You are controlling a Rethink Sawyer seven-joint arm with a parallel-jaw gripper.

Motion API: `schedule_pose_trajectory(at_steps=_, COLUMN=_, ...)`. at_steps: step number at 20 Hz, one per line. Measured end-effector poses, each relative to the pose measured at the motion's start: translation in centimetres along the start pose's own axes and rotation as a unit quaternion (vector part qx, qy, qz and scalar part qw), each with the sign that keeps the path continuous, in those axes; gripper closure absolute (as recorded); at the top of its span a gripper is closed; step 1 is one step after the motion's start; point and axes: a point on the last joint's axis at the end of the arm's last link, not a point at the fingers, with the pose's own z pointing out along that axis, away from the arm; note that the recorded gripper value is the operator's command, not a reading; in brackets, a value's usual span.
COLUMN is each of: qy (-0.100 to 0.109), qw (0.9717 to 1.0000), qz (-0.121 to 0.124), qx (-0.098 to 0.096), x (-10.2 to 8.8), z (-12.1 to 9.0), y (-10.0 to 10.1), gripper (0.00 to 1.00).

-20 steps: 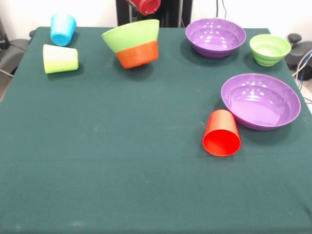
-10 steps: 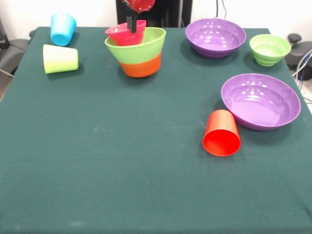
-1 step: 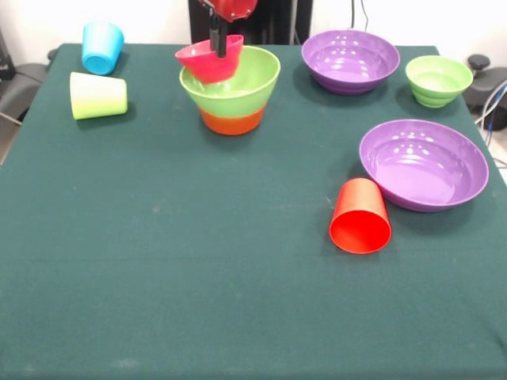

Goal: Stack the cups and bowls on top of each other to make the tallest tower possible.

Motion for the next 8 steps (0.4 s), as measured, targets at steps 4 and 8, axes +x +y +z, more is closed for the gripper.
schedule_pose_trajectory(at_steps=4, qy=0.002, qw=1.0, qz=-0.005, qx=-0.006, x=0.2, z=0.0, y=0.7, gripper=1.0)
schedule_pose_trajectory(at_steps=8, qy=0.006, qw=0.9999, qz=-0.009, qx=-0.011, x=0.6, z=0.1, y=1.3, gripper=1.0)
